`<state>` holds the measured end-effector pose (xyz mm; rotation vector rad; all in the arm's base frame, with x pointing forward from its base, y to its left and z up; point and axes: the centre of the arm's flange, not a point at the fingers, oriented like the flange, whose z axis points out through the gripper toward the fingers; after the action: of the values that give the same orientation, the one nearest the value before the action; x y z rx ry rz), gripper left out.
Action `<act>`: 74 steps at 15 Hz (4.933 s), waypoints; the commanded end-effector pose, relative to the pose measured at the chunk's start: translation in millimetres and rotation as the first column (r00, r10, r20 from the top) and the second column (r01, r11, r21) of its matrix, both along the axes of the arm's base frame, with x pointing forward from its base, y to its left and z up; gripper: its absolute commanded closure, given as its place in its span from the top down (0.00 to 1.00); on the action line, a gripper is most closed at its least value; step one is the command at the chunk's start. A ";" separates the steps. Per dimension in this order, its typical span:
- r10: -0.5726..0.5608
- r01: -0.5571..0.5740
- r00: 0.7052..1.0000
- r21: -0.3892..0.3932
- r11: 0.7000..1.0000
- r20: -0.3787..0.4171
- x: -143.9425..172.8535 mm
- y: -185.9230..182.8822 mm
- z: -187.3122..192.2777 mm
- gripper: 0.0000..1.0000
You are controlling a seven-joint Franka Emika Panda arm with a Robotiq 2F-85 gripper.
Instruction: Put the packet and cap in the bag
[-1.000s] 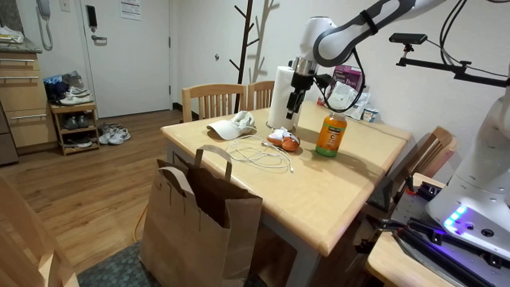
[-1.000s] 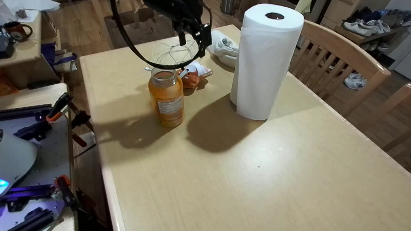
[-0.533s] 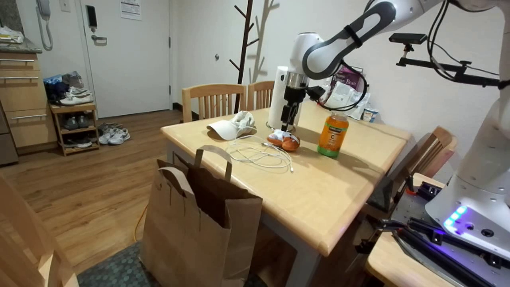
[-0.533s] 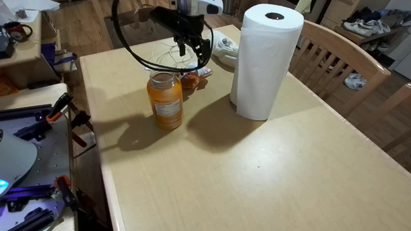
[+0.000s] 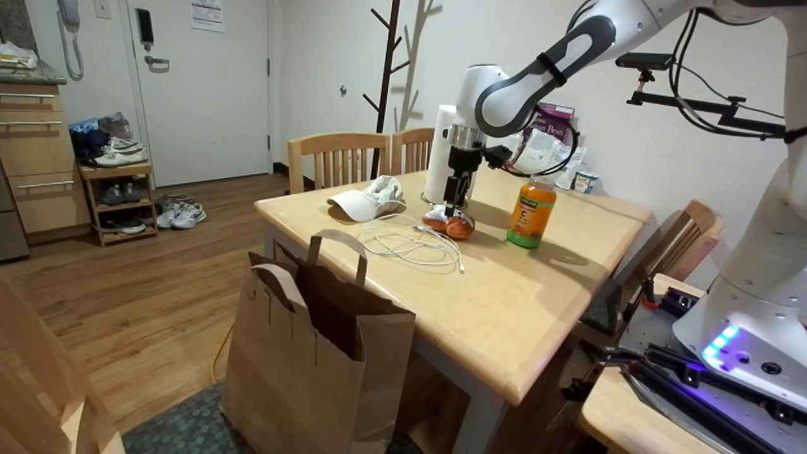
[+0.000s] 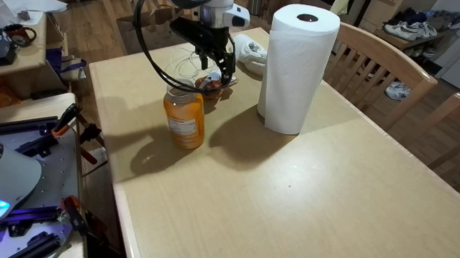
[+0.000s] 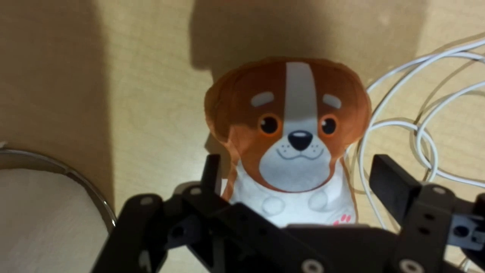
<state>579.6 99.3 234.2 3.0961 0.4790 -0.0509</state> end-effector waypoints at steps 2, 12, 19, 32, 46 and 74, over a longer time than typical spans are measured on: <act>0.019 -0.019 1.000 0.009 1.000 -0.008 7.2 0.0 -8.9 1.00; 0.028 -0.027 0.999 0.031 0.999 -0.035 12.9 -9.7 -31.3 0.73; 0.059 -0.058 0.996 -0.021 0.998 0.063 32.5 -7.0 24.0 0.27; 0.311 -0.266 0.936 -0.245 0.932 0.163 32.0 50.7 168.2 0.02; 0.739 -0.715 0.670 -0.207 0.667 0.068 -34.4 256.5 171.4 0.10; 0.929 -0.993 -0.104 -0.013 -0.116 -0.354 -57.5 465.2 102.9 0.03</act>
<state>490.8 554.8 295.1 1.5577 2.4855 -0.4397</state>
